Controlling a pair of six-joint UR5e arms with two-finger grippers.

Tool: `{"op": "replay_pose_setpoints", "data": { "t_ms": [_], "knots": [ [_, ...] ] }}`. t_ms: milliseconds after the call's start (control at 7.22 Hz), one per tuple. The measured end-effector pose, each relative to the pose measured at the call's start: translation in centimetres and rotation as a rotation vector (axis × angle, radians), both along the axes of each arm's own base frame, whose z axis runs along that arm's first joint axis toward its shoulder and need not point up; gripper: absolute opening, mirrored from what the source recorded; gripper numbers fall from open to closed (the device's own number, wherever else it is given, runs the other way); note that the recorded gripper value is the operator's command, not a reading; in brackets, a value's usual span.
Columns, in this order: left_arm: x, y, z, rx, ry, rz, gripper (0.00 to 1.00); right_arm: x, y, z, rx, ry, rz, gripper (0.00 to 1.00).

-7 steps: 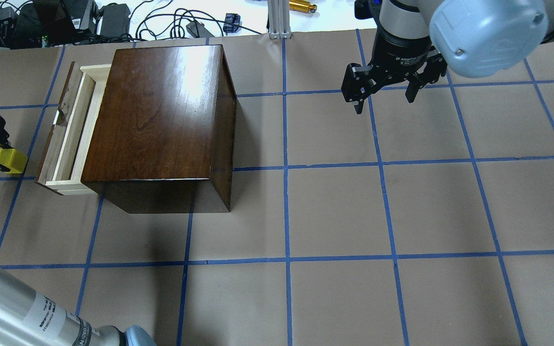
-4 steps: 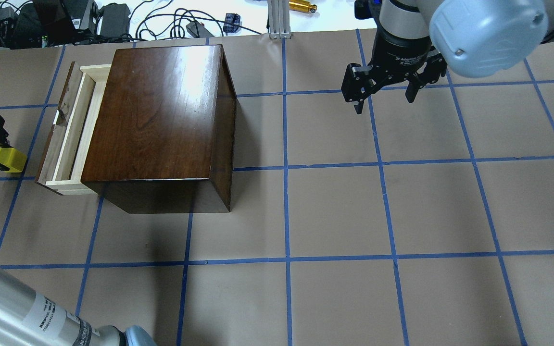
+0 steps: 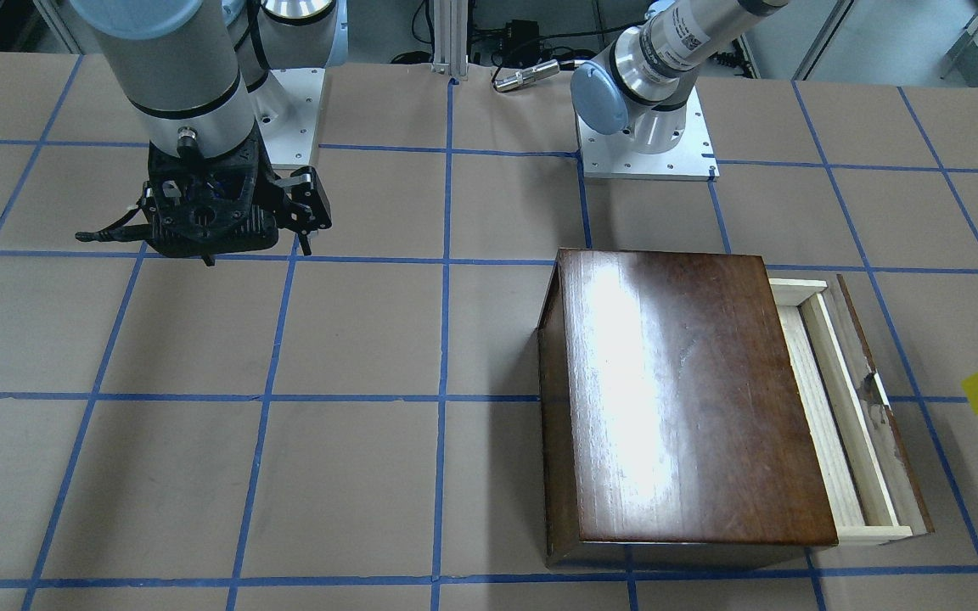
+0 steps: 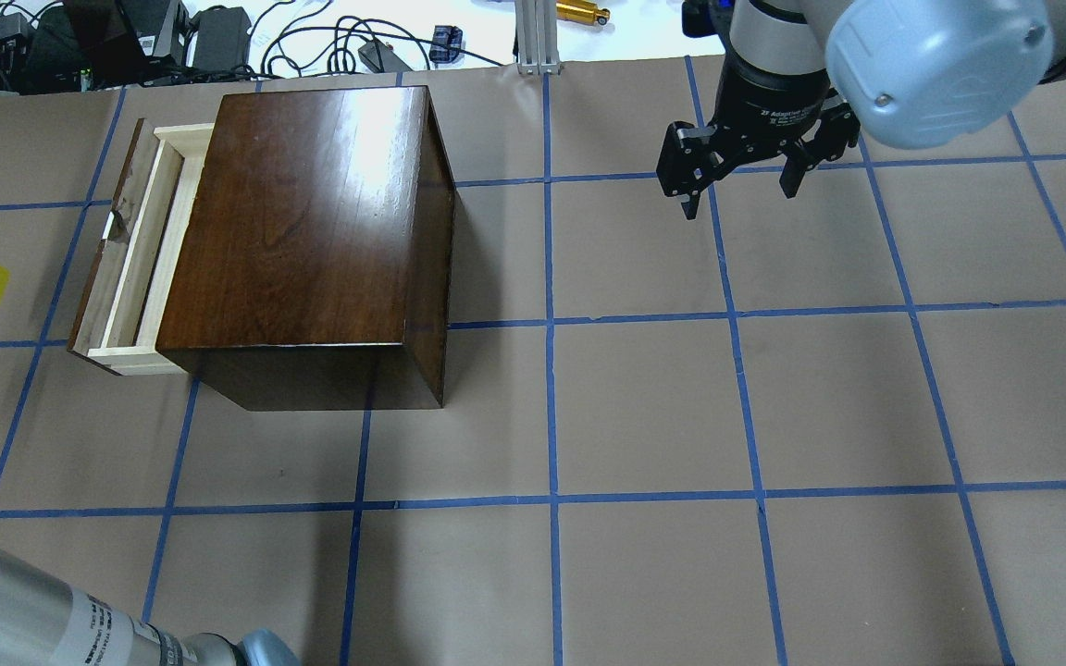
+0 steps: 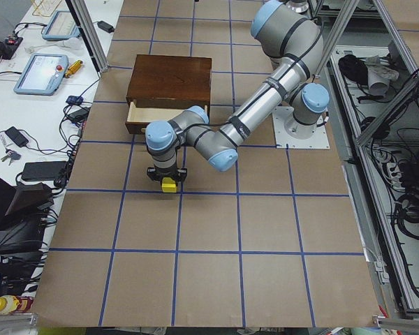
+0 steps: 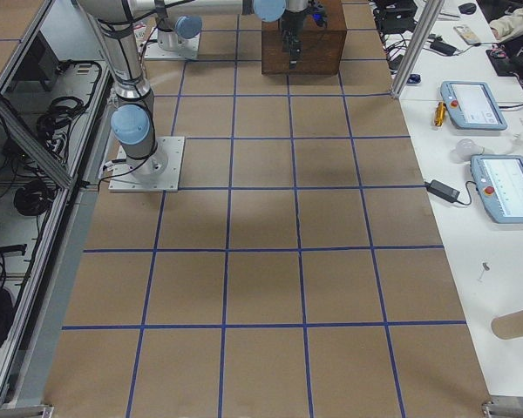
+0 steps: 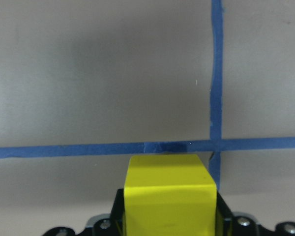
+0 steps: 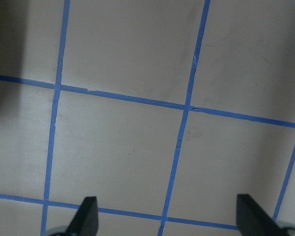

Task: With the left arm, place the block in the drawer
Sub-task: 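Lift the yellow cube and carry it over the open drawer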

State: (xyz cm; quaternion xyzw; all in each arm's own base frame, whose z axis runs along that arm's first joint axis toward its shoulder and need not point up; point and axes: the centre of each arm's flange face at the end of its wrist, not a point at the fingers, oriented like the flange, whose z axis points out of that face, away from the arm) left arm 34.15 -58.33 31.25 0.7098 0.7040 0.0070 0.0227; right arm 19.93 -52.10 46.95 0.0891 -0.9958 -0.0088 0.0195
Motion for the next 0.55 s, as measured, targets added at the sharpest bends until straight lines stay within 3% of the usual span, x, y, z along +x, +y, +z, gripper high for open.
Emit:
{"op": "replay_pose_setpoints", "data": {
  "t_ms": [277, 554],
  "knots": [
    [-5.7, -0.3, 7.9, 0.007, 0.012, 0.019, 0.00, 0.0, 0.0, 0.0, 0.000, 0.000, 0.001, 1.00],
    [-14.9, -2.1, 12.3, -0.001, 0.015, 0.017, 0.00, 0.0, 0.0, 0.0, 0.000, 0.000, 0.001, 1.00]
  ]
}}
